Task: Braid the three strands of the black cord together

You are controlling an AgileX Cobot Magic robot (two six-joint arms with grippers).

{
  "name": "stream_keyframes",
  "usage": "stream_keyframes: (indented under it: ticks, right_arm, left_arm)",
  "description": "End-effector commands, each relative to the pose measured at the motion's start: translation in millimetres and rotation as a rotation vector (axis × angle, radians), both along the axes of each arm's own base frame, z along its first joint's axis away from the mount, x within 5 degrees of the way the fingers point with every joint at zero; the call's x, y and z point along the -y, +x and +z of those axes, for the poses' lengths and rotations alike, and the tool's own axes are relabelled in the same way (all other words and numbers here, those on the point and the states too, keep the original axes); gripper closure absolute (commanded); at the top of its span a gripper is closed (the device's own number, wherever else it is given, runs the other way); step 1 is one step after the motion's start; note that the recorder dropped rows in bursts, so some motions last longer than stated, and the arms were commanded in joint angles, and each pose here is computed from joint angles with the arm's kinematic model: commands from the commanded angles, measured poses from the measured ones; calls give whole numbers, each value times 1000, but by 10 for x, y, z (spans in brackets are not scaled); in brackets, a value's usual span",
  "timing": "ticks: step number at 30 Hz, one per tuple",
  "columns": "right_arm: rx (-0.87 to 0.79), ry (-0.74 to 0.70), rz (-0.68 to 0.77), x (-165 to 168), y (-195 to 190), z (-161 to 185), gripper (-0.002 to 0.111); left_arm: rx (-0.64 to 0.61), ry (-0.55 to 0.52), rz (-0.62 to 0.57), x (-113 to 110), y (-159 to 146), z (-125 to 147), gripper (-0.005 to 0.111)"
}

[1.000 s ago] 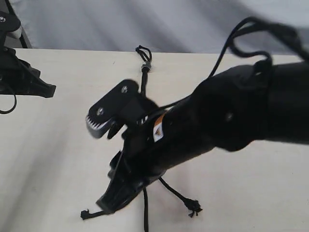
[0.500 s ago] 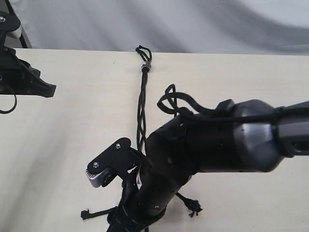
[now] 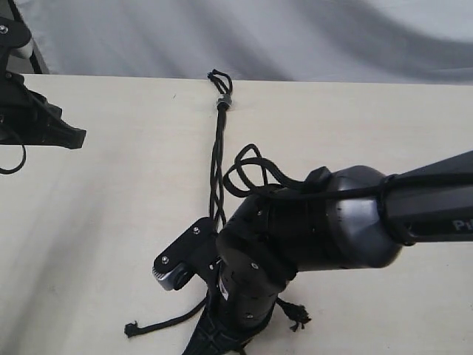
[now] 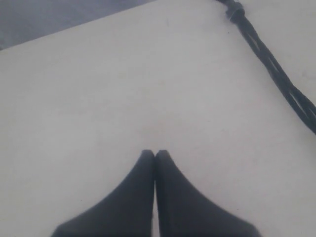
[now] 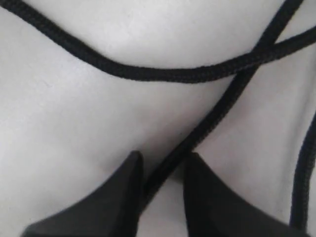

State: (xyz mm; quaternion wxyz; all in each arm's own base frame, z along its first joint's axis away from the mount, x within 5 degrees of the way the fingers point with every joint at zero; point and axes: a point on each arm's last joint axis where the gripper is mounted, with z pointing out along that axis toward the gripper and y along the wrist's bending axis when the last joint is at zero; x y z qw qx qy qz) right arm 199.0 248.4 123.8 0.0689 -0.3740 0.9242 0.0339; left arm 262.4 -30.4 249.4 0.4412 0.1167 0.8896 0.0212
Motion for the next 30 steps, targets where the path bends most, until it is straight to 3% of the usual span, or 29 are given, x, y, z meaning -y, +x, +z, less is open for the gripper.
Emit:
stream_keyframes:
  ticks: [1, 5, 9, 14, 23, 30]
  right_arm:
    - [-28, -52, 15, 19, -2, -119, 108]
    - [-32, -92, 42, 27, 13, -55, 108]
    - [12, -137, 79, -20, 119, 260, 108]
    - [188, -217, 166, -16, 311, 589, 109]
    - [265, -389, 328, -38, 497, 180, 109]
    - [321, -335, 366, -76, 608, 98, 109]
  left_arm:
    - [13, -7, 7, -12, -4, 18, 107]
    - [17, -8, 6, -11, -2, 22, 107]
    - [19, -9, 6, -11, -1, 23, 107]
    - [19, -9, 6, -11, -1, 23, 107]
    - [19, -9, 6, -11, -1, 23, 107]
    - [18, -9, 6, -11, -1, 22, 107]
